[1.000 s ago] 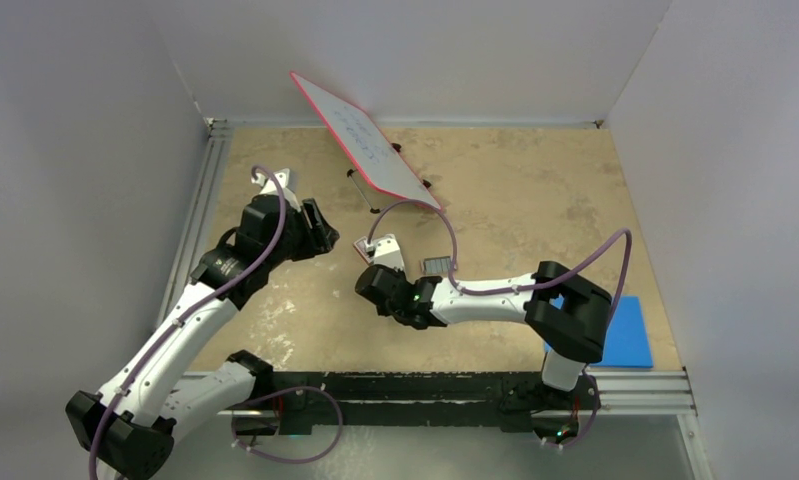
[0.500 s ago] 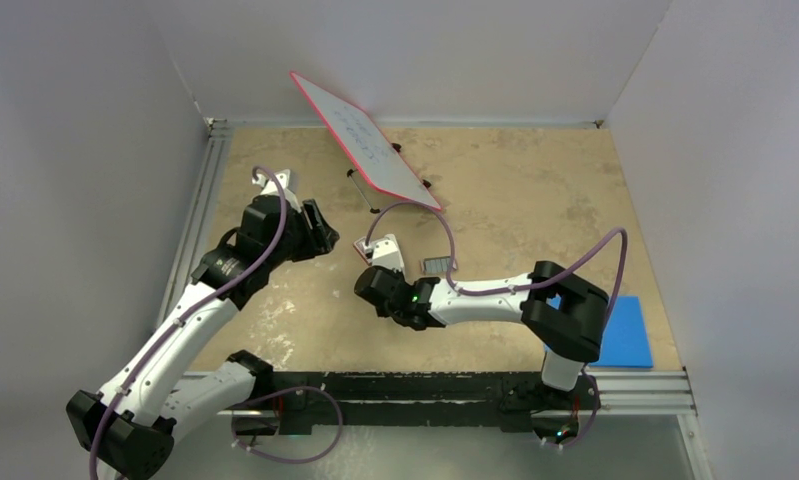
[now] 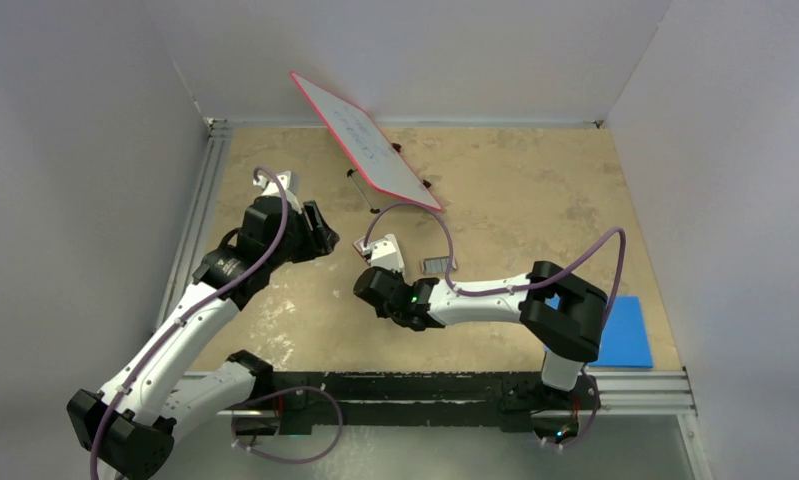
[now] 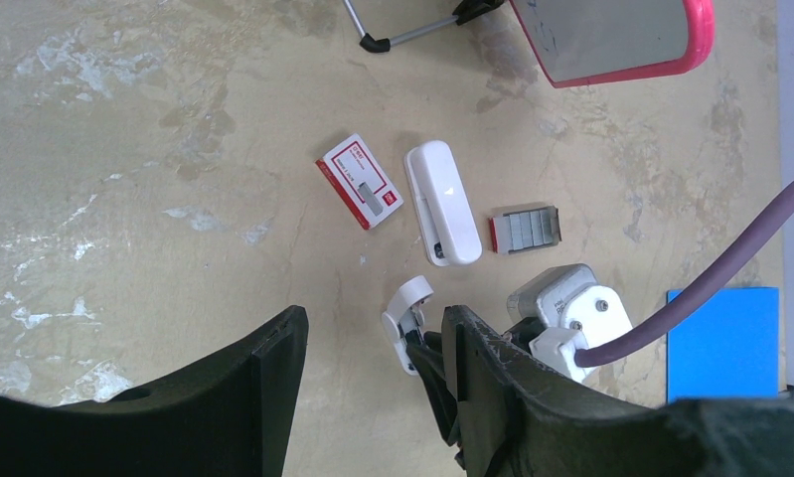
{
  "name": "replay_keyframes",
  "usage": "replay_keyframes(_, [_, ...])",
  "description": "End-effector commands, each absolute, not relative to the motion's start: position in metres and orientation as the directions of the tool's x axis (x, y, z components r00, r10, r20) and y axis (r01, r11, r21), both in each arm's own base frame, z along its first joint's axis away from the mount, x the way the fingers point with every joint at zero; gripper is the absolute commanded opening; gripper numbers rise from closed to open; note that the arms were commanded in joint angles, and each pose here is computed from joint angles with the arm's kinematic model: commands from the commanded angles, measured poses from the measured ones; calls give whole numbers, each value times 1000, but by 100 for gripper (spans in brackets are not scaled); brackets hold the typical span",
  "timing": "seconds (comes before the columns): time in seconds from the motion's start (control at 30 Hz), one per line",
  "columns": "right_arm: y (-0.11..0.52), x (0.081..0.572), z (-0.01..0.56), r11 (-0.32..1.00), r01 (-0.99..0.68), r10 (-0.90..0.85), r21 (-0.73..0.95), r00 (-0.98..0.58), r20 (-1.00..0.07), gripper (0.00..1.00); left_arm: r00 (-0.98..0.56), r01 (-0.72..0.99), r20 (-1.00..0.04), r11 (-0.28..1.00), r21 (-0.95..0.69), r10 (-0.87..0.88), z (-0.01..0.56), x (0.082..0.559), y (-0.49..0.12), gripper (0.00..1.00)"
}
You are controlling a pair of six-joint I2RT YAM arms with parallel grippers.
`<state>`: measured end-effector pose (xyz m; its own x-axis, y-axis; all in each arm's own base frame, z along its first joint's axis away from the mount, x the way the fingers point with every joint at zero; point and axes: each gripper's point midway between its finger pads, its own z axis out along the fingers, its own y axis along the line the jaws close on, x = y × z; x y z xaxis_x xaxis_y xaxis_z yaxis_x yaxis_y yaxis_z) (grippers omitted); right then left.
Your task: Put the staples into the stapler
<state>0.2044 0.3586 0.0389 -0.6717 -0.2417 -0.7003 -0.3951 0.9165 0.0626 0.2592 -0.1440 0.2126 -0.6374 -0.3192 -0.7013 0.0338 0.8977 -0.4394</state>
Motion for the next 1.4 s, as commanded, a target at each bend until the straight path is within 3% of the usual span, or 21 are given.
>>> replay_keyframes(0.0, [361, 206, 43, 918, -391, -230, 66, -661, -715, 25, -608, 71, -729, 893, -444, -314, 223, 265, -148, 52])
replay_keyframes(0.17, [363, 207, 53, 922, -377, -200, 90, -661, -724, 31, -610, 72, -727, 893, -445, -313, 222, 265, -148, 52])
replay_keyframes(0.57, [366, 222, 93, 946, -282, -64, 163, -650, -757, 34, -620, 65, -715, 887, -457, -323, 218, 262, -149, 52])
replay_keyframes(0.77, [367, 240, 107, 956, -215, 12, 199, -651, -759, 53, -693, -57, -620, 885, -462, -368, 174, 245, -142, 51])
replay_keyframes(0.9, [371, 250, 118, 953, -216, 29, 212, -632, -774, 58, -742, -108, -550, 879, -464, -382, 145, 232, -141, 48])
replay_keyframes(1.1, [377, 270, 115, 961, -211, 6, 180, -633, -774, 58, -786, -158, -470, 865, -476, -402, 114, 221, -146, 38])
replay_keyframes(1.37, [383, 281, 97, 958, -254, -70, 130, -651, -756, 51, -844, -117, -379, 820, -560, -379, 94, 213, -171, 36])
